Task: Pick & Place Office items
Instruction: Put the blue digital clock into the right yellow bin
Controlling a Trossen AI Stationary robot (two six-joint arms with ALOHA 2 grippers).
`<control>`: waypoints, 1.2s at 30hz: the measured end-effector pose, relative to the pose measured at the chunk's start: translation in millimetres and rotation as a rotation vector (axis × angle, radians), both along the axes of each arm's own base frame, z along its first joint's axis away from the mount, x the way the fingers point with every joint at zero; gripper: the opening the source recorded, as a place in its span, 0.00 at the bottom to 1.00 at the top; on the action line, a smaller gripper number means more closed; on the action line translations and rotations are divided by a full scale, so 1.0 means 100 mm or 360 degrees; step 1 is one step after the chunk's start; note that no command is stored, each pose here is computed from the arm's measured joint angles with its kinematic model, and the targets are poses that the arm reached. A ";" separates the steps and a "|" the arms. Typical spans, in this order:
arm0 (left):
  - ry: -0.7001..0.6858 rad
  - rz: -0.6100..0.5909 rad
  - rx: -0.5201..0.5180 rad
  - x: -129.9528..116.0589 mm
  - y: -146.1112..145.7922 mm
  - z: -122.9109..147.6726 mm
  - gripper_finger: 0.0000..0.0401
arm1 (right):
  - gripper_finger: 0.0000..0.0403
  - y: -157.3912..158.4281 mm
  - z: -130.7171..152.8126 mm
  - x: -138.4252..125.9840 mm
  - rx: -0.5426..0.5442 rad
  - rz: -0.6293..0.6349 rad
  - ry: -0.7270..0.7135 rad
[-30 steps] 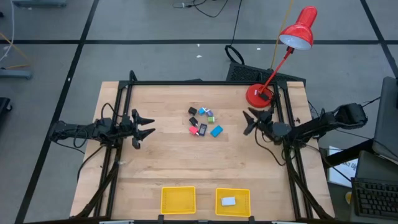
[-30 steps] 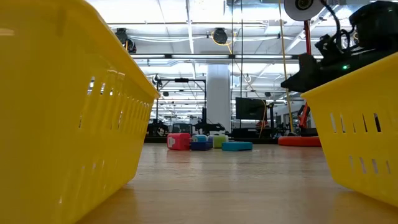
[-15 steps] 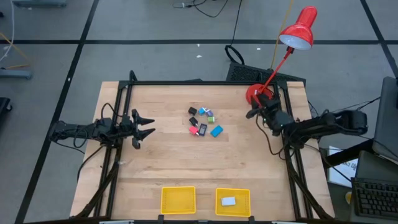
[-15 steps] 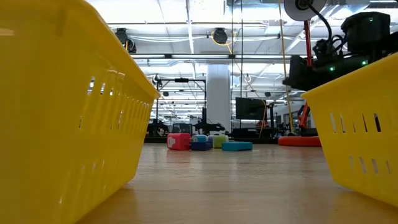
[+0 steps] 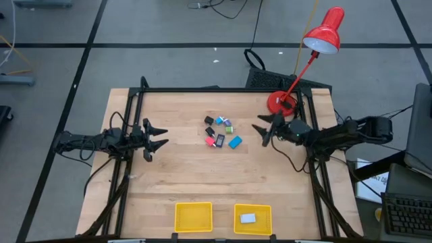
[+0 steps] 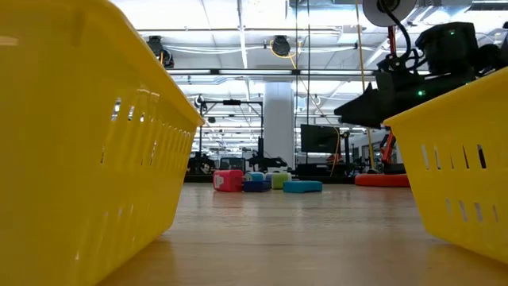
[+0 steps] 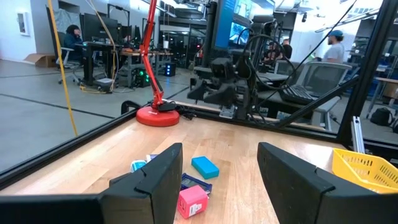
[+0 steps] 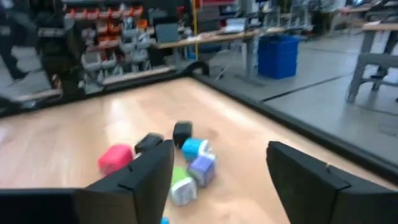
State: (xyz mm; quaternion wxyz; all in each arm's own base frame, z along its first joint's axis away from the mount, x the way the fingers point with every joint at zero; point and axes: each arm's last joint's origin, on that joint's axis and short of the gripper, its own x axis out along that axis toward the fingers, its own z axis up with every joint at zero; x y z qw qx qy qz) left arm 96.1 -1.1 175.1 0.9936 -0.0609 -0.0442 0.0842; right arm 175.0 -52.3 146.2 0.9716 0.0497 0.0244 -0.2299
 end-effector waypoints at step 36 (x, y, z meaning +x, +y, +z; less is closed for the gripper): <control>-0.0002 -0.0001 0.0000 0.00 0.00 0.00 0.53 | 0.63 -0.14 -0.32 1.10 0.0041 0.0791 0.1209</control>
